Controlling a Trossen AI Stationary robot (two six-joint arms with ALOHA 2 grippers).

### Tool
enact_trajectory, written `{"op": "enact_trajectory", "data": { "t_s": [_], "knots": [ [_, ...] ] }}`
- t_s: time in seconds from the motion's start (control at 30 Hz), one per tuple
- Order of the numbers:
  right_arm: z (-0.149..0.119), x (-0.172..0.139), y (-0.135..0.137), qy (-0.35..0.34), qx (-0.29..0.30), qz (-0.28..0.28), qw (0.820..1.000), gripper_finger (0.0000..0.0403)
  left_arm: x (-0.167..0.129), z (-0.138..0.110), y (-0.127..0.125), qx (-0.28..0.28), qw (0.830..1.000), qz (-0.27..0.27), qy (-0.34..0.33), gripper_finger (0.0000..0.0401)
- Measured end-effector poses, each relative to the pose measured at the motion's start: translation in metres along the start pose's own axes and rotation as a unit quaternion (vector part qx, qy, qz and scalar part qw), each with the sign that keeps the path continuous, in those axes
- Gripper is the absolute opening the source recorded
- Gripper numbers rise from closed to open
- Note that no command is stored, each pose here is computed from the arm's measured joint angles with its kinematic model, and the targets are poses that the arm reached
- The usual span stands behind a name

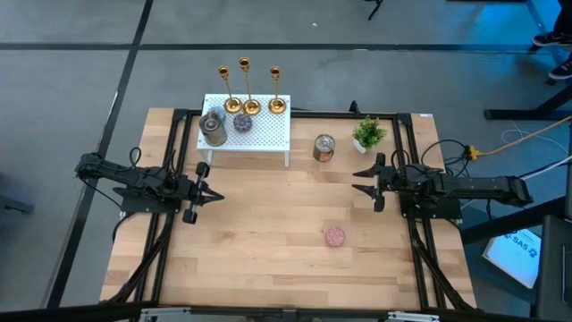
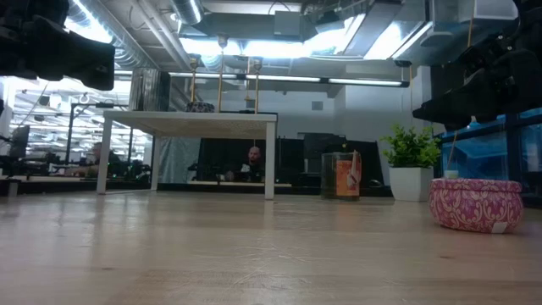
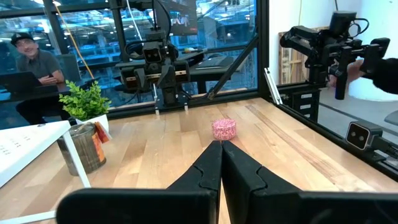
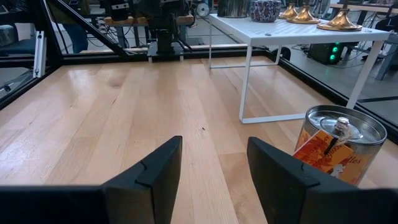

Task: Pick & Place candle stick holders
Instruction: Put the pink patterned candle on the shelf

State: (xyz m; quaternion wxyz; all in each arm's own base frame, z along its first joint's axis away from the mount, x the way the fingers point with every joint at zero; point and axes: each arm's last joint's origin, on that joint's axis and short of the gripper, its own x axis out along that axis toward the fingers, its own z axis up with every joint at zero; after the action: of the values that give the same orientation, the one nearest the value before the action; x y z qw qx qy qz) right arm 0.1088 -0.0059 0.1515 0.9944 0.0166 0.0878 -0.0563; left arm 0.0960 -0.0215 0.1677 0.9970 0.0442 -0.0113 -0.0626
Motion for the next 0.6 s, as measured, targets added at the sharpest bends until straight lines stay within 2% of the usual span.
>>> {"op": "enact_trajectory", "data": {
  "t_s": [0.2, 0.37, 0.6],
  "knots": [
    [0.004, 0.000, 0.000, -0.020, 0.003, -0.010, 1.000, 0.0186, 0.000, 0.000, 0.000, 0.000, 1.000, 0.000, 0.000, 0.0006],
    [0.016, -0.001, 0.000, -0.081, 0.079, 0.008, 0.994, 0.0186, 0.000, 0.000, 0.000, 0.000, 1.000, 0.000, 0.000, 0.0004],
    [0.025, -0.003, 0.001, -0.128, 0.133, 0.022, 0.983, 0.0186, 0.000, 0.000, 0.000, 0.000, 1.000, 0.000, 0.000, 0.0008]
  ]
}}
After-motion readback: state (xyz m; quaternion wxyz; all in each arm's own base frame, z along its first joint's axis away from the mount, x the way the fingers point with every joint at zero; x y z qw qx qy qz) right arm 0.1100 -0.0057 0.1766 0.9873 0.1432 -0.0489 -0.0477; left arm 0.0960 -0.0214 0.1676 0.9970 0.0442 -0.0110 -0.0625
